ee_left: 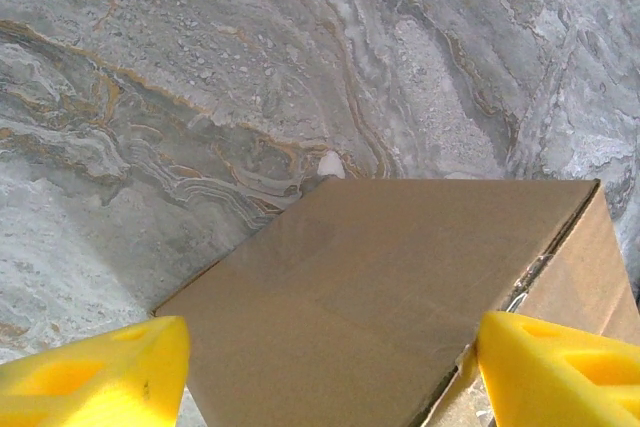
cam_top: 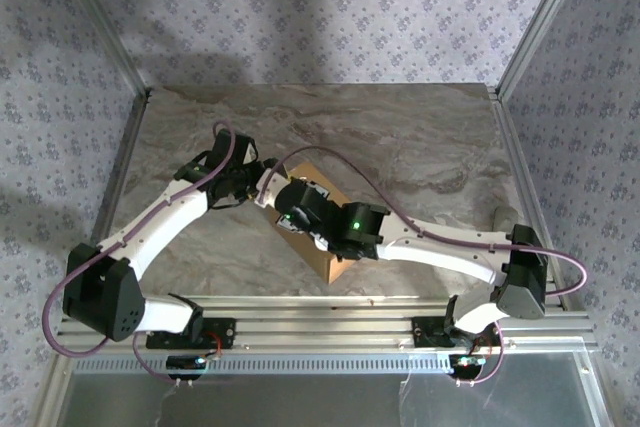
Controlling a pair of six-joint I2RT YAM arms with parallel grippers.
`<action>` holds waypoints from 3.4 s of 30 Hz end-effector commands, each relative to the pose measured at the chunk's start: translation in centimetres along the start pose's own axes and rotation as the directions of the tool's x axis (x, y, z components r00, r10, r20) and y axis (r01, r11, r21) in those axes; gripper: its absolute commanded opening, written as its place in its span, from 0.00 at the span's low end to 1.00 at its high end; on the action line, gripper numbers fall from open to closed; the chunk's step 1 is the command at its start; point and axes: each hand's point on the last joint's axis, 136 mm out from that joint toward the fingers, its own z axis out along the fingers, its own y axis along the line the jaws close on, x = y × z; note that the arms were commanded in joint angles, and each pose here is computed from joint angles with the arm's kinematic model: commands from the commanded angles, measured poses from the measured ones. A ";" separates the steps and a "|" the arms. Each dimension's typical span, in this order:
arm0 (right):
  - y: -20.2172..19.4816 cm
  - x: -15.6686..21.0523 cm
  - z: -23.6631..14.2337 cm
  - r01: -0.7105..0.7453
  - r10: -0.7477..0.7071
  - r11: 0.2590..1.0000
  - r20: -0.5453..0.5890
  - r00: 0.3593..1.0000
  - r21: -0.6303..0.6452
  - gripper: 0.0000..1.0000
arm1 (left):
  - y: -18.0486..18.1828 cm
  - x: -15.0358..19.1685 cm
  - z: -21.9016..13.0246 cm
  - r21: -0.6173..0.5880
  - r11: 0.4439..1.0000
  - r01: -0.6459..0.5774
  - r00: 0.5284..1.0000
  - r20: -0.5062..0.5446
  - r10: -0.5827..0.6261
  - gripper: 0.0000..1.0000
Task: Unpack the express box
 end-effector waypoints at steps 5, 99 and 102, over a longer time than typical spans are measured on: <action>2.2 2.1 1.0 0.193 -0.190 0.981 -0.105 0.976 0.020 0.00 | 2.6 2.3 0.7 -0.092 0.996 -0.001 0.998 -0.070 -0.005 0.75; -0.5 6.4 -6.6 -0.053 0.060 0.994 -0.070 0.996 0.092 0.00 | -4.5 -0.1 -3.9 0.021 0.974 -0.227 0.970 0.089 0.225 0.77; -0.6 6.3 -6.6 -0.054 0.061 0.994 -0.068 0.996 0.095 0.00 | -5.6 0.2 -3.9 0.049 0.962 -0.268 0.961 0.075 0.264 0.77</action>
